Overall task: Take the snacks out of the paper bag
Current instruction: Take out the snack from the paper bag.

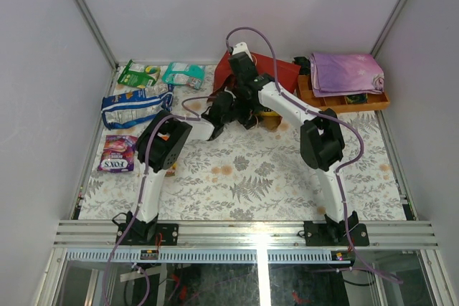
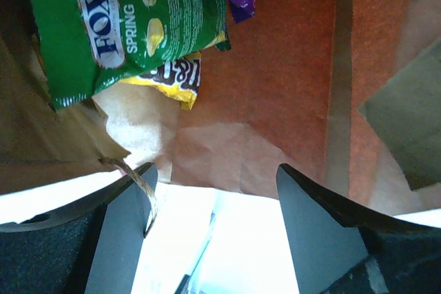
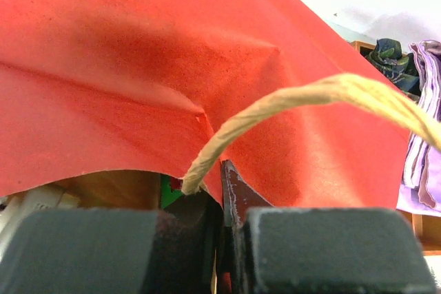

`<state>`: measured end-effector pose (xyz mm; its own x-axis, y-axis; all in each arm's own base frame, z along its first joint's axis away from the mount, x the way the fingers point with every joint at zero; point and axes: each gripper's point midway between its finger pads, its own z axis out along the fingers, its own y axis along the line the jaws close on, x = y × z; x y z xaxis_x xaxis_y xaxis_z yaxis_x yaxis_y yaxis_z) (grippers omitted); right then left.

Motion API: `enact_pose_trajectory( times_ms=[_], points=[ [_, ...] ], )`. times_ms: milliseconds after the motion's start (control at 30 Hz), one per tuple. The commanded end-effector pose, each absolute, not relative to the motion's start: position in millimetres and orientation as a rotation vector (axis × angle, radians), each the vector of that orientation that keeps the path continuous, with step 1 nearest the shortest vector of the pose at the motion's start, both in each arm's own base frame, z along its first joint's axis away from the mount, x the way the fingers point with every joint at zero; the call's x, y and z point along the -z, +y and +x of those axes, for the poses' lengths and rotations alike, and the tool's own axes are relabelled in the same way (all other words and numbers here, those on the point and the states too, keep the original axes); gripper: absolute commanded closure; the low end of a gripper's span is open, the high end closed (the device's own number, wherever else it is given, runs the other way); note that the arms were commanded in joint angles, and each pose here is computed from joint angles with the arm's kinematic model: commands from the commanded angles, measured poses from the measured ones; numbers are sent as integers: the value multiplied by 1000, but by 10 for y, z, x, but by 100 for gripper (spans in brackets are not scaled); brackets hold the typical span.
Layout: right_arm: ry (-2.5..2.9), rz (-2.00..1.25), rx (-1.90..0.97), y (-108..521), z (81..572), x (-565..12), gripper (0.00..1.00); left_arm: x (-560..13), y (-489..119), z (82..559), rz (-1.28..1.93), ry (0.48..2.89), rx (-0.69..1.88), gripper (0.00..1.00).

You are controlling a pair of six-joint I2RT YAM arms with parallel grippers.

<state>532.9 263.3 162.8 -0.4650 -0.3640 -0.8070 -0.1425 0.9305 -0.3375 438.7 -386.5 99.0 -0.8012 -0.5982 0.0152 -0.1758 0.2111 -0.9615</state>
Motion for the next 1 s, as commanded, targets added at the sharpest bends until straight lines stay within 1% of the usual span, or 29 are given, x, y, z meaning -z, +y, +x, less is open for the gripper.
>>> enact_pose_trajectory(
  times_ms=[0,167,233,400,600,700,767,833,967],
  points=[
    [1978,-293,271,2460,5359,-2130,100,-1430,-3889,4127,-635,2171,1682,30],
    [1975,-292,256,2475,5356,-2155,100,-1248,-3611,3853,-664,2297,1413,26],
    [1976,-292,248,2487,5353,-2152,100,-1079,-3455,3808,-651,2345,1213,24],
    [1981,-295,235,2497,5341,-2136,100,-790,-3115,3768,-552,2419,842,23],
    [1975,-297,241,2481,5334,-2164,100,-658,-2787,3822,-425,2474,463,24],
    [1972,-295,232,2493,5334,-2181,100,-769,-2744,3837,-404,2435,426,24],
    [1972,-297,229,2499,5337,-2173,100,-923,-2827,3860,-384,2393,487,24],
    [1976,-297,225,2513,5340,-2161,100,-1069,-3020,3846,-345,2368,634,27],
    [1979,-301,225,2515,5344,-2165,100,-1208,-3493,3738,-248,2395,958,36]
  ],
)
